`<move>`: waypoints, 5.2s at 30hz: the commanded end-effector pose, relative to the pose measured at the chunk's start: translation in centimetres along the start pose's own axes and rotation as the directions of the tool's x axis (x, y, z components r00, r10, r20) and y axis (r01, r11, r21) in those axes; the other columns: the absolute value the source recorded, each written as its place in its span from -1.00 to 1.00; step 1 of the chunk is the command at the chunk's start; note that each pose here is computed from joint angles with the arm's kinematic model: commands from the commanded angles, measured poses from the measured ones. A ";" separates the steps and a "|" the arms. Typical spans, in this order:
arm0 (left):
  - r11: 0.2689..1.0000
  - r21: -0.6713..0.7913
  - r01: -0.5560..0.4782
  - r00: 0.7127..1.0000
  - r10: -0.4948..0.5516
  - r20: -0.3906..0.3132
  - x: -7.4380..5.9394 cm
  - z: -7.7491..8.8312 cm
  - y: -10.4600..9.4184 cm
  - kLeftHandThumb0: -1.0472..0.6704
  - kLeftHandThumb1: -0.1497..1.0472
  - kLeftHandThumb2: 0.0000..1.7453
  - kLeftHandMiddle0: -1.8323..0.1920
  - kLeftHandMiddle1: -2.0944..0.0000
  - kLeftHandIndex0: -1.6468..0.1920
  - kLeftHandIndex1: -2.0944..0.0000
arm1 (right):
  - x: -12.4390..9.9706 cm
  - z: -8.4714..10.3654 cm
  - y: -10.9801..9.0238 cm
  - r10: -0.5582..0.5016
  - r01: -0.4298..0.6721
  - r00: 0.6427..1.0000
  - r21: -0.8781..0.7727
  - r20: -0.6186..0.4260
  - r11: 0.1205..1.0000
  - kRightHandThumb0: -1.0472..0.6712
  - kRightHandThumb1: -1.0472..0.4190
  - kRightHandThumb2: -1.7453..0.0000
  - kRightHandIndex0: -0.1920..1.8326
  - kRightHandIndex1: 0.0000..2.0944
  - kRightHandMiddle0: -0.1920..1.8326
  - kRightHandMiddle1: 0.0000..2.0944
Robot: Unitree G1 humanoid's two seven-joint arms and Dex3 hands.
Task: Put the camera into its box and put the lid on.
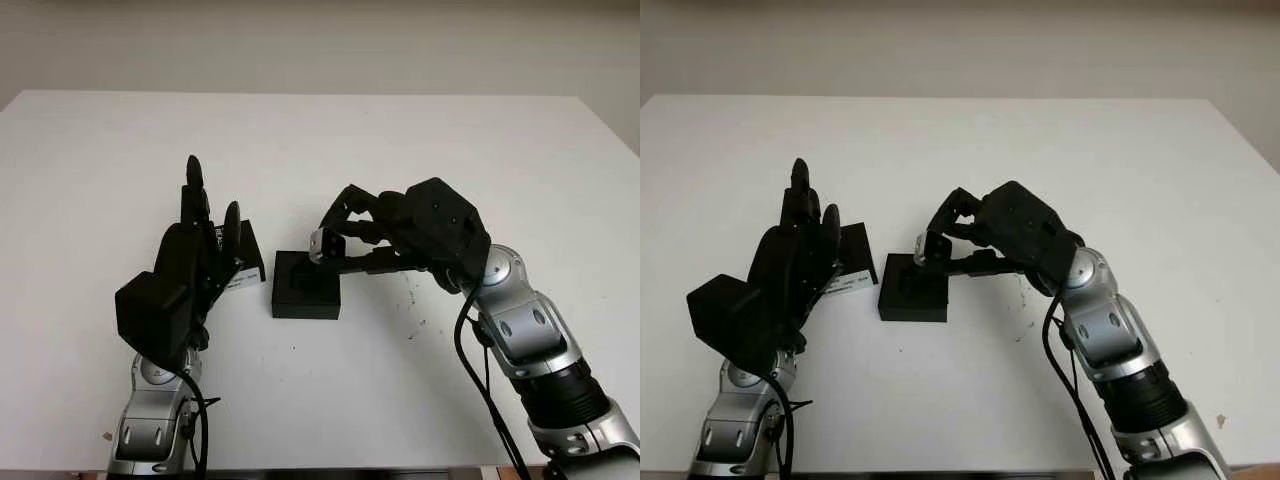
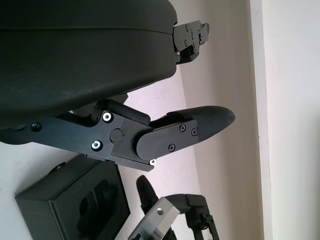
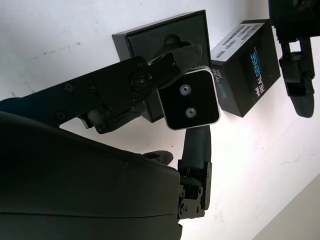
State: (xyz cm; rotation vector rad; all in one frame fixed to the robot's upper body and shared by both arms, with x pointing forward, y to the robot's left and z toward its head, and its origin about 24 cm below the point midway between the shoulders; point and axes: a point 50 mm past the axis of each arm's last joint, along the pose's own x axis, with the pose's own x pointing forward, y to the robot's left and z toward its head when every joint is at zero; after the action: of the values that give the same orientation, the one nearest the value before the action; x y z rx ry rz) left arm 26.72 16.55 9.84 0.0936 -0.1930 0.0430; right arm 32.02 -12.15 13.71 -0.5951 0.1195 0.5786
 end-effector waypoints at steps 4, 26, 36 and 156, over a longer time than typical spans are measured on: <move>1.000 -0.003 -0.004 1.000 0.004 0.027 0.2 0.6 -0.2 -0.45 1.00 -0.25 1.00 0.97 1.00 0.98 | 0.6 0.7 -0.5 -0.002 0.004 1.000 -0.052 0.029 0.999 -0.24 -0.98 0.94 -0.47 -0.88 -0.67 0.93; 1.000 -0.012 -0.010 0.999 0.011 0.048 0.6 1.0 -0.5 -0.43 1.00 -0.24 1.00 0.95 1.00 0.97 | 0.8 1.1 0.9 0.068 -0.067 0.997 0.045 -0.022 0.997 -0.22 -1.00 0.92 -0.51 -0.90 -0.70 0.88; 1.000 -0.012 -0.013 0.999 0.014 0.043 0.6 0.9 -0.3 -0.46 1.00 -0.25 1.00 0.96 1.00 0.98 | 1.0 1.7 1.5 0.081 -0.081 0.997 0.031 0.001 0.996 -0.22 -1.00 0.90 -0.51 -0.91 -0.72 0.93; 0.999 -0.030 -0.023 0.999 0.023 0.027 -0.6 1.2 -0.5 -0.46 1.00 -0.26 1.00 0.95 1.00 0.96 | -1.7 1.5 -1.8 -0.227 0.324 0.870 -0.161 0.437 0.932 -0.45 -0.82 0.95 -0.68 -0.64 -0.89 -0.36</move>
State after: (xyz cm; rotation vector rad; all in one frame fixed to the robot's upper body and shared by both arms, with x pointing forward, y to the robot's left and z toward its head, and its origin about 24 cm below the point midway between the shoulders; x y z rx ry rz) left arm 26.15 15.67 10.47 0.0581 -0.2019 0.0566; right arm 32.02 -13.33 16.26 -0.6956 -0.4202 0.4380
